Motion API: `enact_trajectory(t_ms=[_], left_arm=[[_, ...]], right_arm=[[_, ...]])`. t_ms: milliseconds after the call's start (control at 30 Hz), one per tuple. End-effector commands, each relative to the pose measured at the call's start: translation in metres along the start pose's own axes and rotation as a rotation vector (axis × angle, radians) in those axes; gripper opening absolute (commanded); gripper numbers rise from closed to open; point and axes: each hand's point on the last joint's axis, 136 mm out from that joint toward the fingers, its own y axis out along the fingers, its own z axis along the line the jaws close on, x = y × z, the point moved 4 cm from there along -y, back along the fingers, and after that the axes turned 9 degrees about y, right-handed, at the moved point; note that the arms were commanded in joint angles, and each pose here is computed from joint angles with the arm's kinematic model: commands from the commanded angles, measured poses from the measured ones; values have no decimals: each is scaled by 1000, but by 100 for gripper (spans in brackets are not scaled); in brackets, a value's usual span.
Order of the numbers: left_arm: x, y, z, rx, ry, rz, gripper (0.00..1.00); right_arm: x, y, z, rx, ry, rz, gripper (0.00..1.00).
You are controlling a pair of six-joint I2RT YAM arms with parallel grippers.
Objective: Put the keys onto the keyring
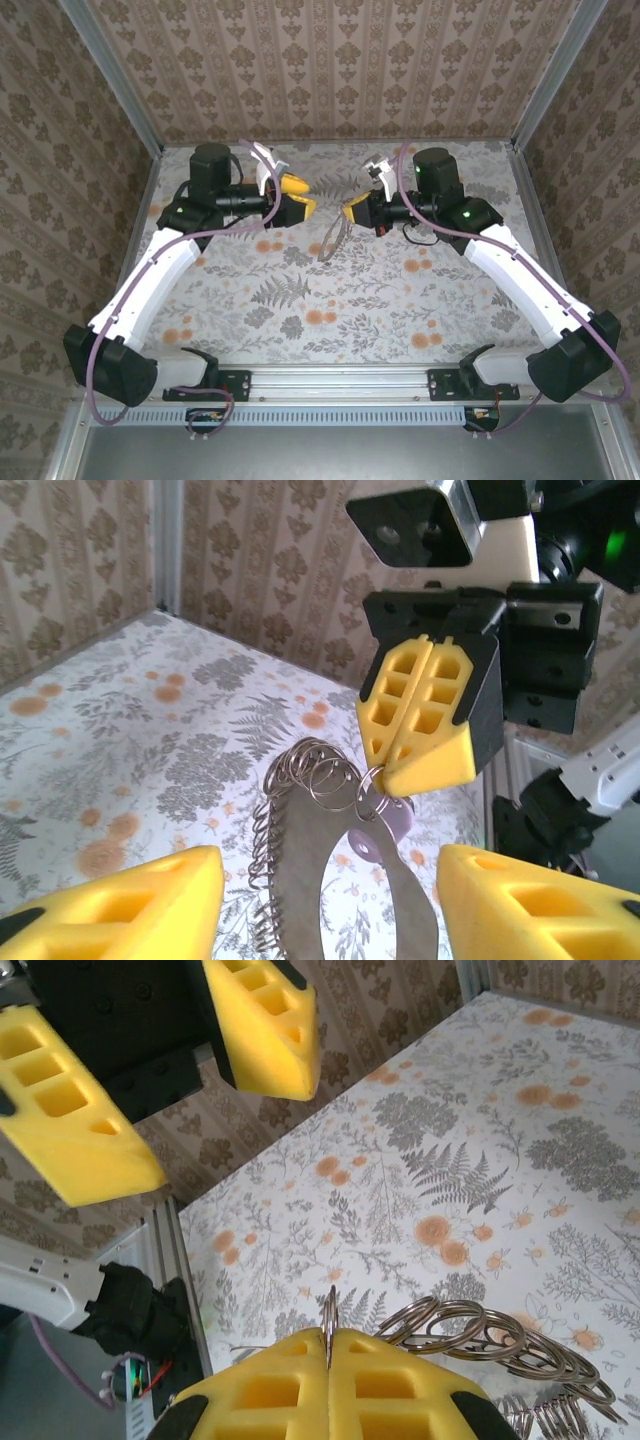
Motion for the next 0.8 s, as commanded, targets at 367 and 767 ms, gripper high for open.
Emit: enact_trajectory(t_ms=[367, 767], left_arm=[[-1, 29, -17, -248, -10, 28, 41], [1, 38, -24, -307, -12, 23, 36]], right_arm=[[0, -9, 27, 168, -96, 48, 0], [-1, -10, 28, 182, -96, 35, 0]])
